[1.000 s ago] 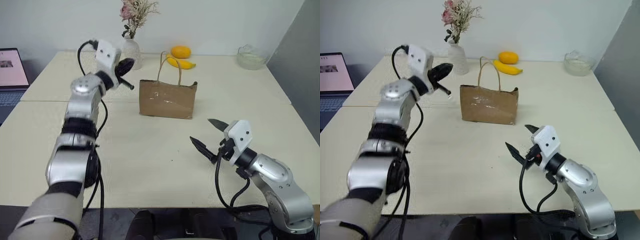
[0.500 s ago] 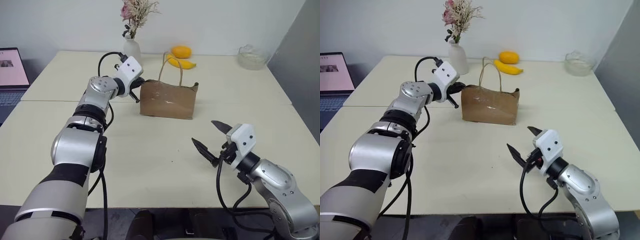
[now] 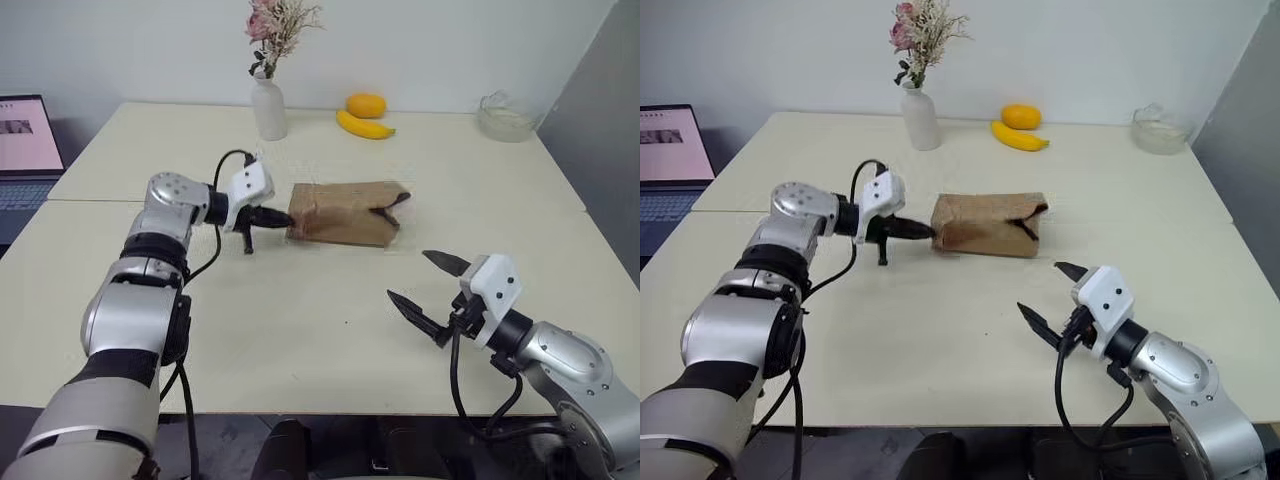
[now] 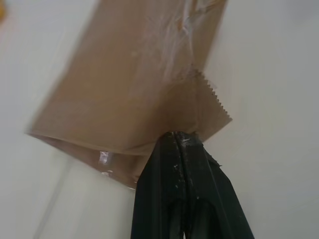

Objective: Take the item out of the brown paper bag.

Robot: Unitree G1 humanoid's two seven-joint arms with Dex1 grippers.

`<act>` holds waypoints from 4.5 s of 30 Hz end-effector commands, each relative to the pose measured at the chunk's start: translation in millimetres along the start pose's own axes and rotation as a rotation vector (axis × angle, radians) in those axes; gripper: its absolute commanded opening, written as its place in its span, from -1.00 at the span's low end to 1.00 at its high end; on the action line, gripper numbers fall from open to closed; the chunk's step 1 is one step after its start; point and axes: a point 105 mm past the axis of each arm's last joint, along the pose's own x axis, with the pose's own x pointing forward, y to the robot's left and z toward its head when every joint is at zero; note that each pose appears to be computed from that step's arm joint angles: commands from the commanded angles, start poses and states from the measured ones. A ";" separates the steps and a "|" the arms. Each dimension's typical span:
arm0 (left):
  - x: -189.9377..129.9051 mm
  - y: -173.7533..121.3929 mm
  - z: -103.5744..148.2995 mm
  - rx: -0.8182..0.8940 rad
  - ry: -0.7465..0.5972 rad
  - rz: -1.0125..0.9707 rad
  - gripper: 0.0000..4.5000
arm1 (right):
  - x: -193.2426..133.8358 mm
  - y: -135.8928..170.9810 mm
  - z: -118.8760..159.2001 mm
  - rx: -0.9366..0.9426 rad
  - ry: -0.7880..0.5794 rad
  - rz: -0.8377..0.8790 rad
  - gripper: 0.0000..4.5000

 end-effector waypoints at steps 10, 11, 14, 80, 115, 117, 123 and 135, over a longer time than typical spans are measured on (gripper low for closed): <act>-33.9 -49.3 17.8 -0.003 -0.100 -0.161 -1.00 | -13.5 3.2 2.6 -0.035 0.040 0.149 1.00; -38.2 -57.0 20.4 -0.007 -0.103 -0.175 -1.00 | -16.3 4.0 1.6 -0.040 0.051 0.163 1.00; -56.9 -83.8 16.4 0.079 -0.023 -0.145 -0.92 | -23.9 7.9 -5.9 -0.059 0.098 0.210 1.00; 38.1 -82.9 72.3 0.327 -0.329 -0.020 -1.00 | 1.8 46.5 -33.1 -0.043 0.205 0.383 1.00; 34.6 -25.9 105.5 0.101 -0.375 0.226 -1.00 | 76.5 32.6 -70.4 -0.439 0.260 0.231 -0.99; 29.6 -12.4 117.5 0.062 -0.404 0.282 -1.00 | 72.2 35.0 -75.3 -0.476 0.279 0.253 -0.99; 11.4 20.8 147.9 0.000 -0.483 0.414 -1.00 | 61.8 37.1 -93.6 -0.567 0.350 0.300 -0.99; -9.6 30.9 173.4 0.008 -0.570 0.413 -1.00 | 58.2 33.1 -90.1 -0.538 0.335 0.265 -0.99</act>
